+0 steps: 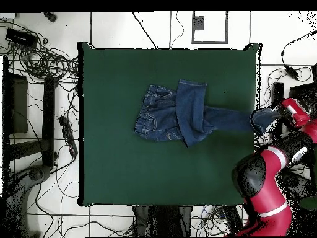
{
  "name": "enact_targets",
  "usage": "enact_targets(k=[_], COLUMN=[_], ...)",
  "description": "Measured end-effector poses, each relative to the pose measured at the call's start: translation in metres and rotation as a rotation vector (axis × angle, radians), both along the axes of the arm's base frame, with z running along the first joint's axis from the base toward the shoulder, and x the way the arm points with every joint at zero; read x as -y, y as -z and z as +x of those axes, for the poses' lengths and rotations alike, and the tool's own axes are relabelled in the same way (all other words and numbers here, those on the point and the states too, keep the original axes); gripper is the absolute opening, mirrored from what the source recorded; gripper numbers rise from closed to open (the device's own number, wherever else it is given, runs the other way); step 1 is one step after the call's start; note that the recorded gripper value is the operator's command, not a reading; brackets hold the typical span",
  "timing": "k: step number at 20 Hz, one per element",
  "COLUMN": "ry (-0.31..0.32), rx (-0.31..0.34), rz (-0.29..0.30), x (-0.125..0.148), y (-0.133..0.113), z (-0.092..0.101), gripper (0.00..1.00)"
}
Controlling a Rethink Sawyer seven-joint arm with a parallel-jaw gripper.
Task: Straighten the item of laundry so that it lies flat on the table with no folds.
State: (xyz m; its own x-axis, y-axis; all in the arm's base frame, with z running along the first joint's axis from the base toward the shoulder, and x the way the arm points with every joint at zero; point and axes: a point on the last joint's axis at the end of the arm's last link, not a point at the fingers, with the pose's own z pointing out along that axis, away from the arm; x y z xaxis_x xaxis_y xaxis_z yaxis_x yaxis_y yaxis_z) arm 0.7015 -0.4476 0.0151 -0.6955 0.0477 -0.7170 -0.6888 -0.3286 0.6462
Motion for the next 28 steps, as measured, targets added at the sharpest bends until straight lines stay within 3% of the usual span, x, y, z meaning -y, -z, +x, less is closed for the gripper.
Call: enact_targets(k=[9,17,18,28], ry=[0.046,0.048,0.047,0.027], rx=[0.166,0.292,0.323,0.331], rz=[0.016,0.005,0.006,-0.014], x=[0.012,0.012,0.012,0.01], y=[0.011,0.024,0.026,0.025], z=[-0.009,-0.014,-0.014,-0.012], gripper=[0.0,0.0,1.0,1.0])
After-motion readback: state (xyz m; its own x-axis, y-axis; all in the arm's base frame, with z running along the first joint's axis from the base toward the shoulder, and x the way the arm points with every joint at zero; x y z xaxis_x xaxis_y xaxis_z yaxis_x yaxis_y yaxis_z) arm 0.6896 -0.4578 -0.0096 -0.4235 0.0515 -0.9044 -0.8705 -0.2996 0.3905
